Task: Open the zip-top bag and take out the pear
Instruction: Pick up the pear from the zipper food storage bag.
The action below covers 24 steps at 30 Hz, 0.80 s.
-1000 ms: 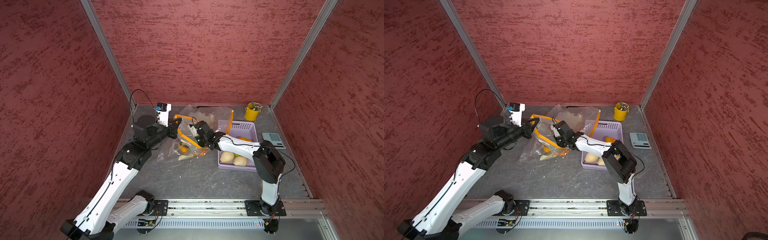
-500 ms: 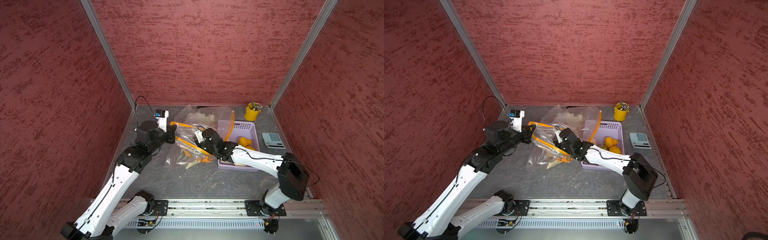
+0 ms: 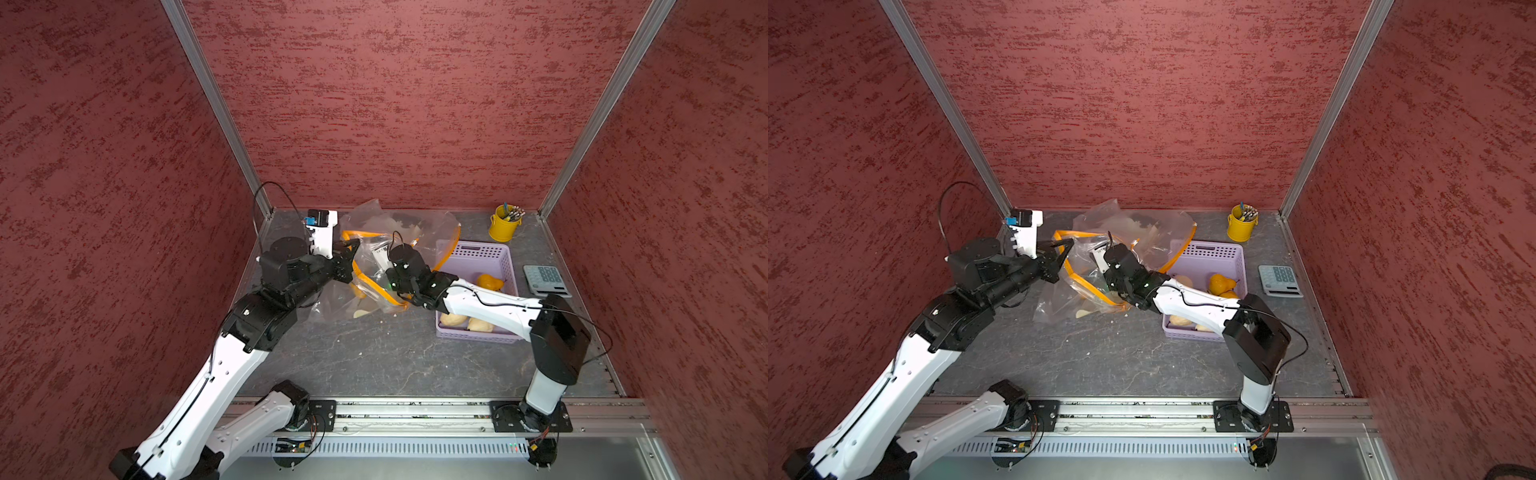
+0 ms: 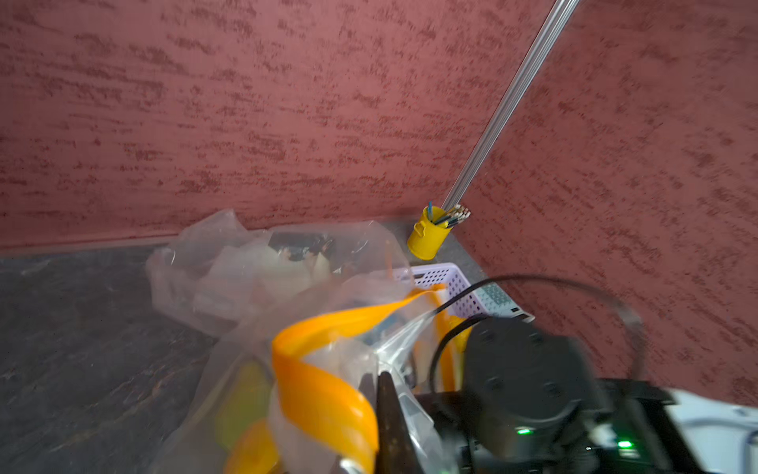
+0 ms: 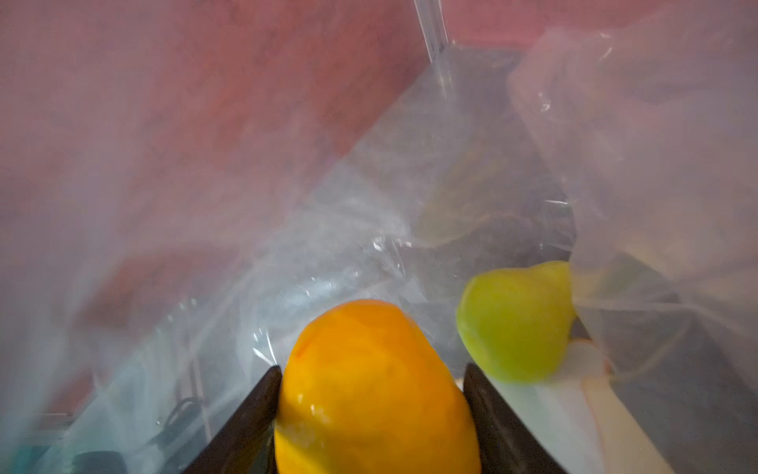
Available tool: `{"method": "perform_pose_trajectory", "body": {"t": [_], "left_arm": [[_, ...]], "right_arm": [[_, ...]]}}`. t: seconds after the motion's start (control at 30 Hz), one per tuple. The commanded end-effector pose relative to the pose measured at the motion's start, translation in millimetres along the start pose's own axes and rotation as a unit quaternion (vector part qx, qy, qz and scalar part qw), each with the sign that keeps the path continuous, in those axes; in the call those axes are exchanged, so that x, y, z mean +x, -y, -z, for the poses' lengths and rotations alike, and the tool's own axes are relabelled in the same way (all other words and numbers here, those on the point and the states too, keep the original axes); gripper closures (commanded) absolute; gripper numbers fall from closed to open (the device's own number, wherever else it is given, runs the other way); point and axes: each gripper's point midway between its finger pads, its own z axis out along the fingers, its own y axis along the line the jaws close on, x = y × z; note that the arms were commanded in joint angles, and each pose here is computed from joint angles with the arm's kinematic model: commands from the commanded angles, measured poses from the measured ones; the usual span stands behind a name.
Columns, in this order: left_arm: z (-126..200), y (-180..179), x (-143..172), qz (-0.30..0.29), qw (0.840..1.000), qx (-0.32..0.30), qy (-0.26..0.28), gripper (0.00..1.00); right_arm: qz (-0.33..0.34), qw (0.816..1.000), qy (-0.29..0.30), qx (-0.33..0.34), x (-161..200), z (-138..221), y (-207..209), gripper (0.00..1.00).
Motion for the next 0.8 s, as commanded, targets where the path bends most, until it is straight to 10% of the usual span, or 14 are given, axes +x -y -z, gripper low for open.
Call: {"method": "perform_pose_trajectory", "body": {"t": [0.0,0.4,0.77], "left_arm": [[9,5,-18,-0.018,0.999,0.001,0.027,1.00],[-27,-41,17,-0.050,0.995,-0.089,-0.012,1.00],[-1,-12,14,-0.037,0.999,-0.024,-0.001,1.00]], "right_arm": [[-0.007,1.000,0.001,0.004,16,-22,10,0.66],[0.033,0.997,0.013,-0.072,53,-2,-19,0.65],[0.154,0.986,-0.004,-0.067,66,17,-28,0.64]]}}
